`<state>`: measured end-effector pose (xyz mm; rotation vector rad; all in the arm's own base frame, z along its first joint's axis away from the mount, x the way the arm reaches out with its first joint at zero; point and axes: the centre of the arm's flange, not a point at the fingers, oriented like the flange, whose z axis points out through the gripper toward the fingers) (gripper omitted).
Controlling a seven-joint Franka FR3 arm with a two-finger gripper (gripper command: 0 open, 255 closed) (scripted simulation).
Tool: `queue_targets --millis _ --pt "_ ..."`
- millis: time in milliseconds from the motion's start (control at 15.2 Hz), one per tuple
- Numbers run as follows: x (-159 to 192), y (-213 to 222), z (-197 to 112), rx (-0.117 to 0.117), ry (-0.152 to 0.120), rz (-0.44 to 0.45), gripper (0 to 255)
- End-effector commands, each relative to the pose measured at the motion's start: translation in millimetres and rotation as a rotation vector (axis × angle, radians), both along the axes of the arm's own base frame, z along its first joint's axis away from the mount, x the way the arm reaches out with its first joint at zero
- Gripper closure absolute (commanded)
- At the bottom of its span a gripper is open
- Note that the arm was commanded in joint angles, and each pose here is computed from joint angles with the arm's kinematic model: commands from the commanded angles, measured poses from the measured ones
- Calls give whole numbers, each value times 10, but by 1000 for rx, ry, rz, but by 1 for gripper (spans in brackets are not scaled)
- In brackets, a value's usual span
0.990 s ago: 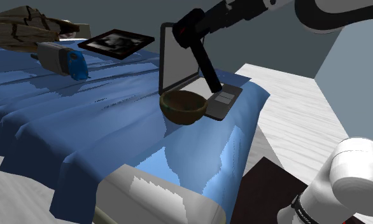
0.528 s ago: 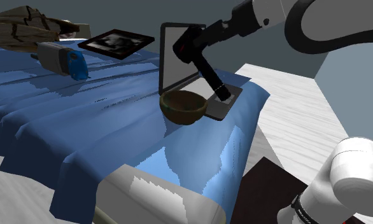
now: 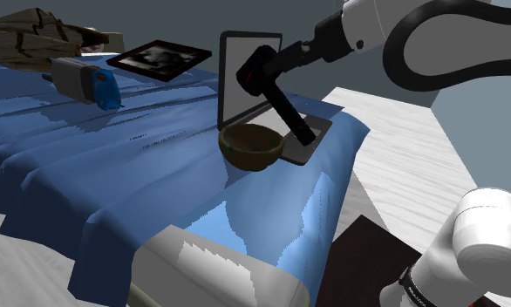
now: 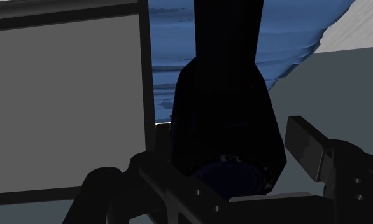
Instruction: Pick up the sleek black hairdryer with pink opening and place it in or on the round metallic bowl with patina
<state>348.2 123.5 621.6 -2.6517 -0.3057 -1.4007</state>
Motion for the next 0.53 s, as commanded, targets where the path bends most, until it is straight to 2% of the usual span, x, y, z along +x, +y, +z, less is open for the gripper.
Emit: queue_targets --millis 0,132,198,462 --pt "-1 1 4 0 -2 0 255" --pt "-1 1 4 0 -2 0 255" --pt "-3 1 2 0 -2 0 0" --pt "-3 -1 2 0 -2 0 0"
